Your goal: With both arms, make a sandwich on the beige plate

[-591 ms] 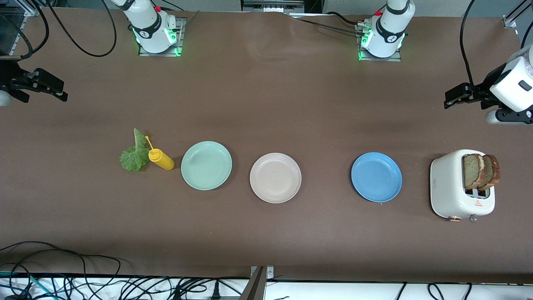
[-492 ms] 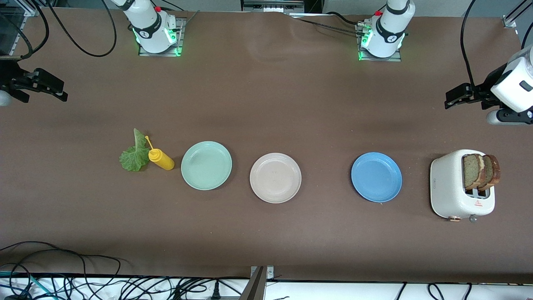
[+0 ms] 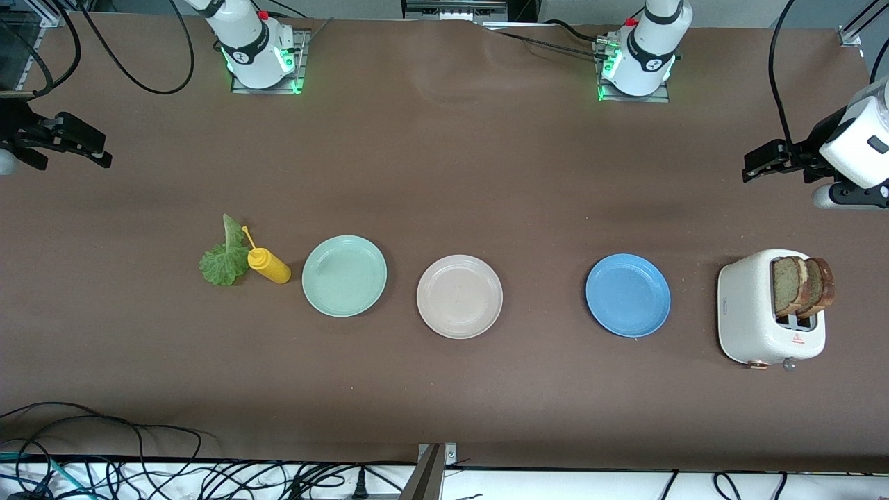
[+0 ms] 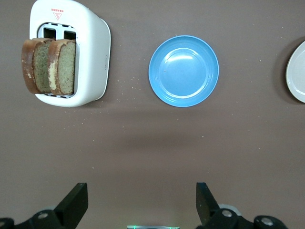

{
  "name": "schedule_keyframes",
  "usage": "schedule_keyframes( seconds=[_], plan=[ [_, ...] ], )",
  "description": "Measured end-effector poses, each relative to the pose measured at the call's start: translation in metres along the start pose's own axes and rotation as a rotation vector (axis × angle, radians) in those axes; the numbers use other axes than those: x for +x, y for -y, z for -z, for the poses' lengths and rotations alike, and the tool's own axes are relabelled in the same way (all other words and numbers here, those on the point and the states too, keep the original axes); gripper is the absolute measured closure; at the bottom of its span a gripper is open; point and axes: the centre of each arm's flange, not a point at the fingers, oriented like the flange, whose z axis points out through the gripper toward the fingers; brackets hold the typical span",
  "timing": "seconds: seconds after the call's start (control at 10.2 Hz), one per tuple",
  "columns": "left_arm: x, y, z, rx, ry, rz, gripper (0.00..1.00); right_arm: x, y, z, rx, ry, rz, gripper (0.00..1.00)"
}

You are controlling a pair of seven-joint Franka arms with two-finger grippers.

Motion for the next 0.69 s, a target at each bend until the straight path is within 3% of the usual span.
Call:
schedule_keyframes(
  seconds=[0.69],
  plan=[
    [0.001, 0.0018, -0.0015, 0.0, 0.003, 0.003, 0.0, 0.0002, 0.0077, 0.0003, 0.0, -0.001, 0.014, 0.0]
  ],
)
